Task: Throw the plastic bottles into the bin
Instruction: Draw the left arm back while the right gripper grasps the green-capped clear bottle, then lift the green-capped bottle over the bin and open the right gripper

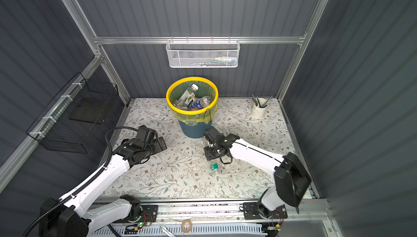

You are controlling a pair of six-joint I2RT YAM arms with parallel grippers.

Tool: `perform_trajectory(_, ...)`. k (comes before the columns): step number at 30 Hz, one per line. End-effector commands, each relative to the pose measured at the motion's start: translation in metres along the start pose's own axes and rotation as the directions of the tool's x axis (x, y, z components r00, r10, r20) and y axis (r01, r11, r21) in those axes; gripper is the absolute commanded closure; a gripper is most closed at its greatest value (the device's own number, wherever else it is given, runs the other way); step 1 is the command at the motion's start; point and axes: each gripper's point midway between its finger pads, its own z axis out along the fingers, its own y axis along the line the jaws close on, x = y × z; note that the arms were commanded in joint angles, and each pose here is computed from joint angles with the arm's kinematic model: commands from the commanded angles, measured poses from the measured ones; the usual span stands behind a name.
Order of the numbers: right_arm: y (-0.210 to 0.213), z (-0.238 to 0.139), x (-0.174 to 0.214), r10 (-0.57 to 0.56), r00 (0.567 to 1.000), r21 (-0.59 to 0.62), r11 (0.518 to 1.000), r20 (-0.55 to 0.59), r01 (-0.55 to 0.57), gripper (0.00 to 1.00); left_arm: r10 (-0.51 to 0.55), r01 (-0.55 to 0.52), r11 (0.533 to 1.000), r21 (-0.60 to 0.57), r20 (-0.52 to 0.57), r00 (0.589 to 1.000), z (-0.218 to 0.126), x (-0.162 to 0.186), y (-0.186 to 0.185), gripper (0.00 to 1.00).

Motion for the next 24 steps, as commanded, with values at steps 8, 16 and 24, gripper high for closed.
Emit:
perform_trajectory(8, -0.084, -0.191, -0.080, 0.122, 0.819, 0.051, 0.982, 0.561, -0.181, 0.52, -0.013, 0.014, 1.000, 0.008, -0.042, 0.999, 0.011, 0.011, -0.001, 0.01)
perform_trajectory(16, -0.033, -0.251, -0.192, 0.058, 0.756, -0.089, 0.996, 0.652, 0.000, 0.50, -0.014, 0.015, 1.000, 0.027, -0.051, 0.999, 0.013, 0.011, -0.006, 0.01)
perform_trajectory(24, 0.004, -0.165, -0.283, 0.031, 0.898, -0.190, 0.980, 0.438, 0.059, 0.03, -0.004, 0.007, 0.999, 0.032, -0.103, 0.995, 0.017, 0.018, -0.010, 0.01)
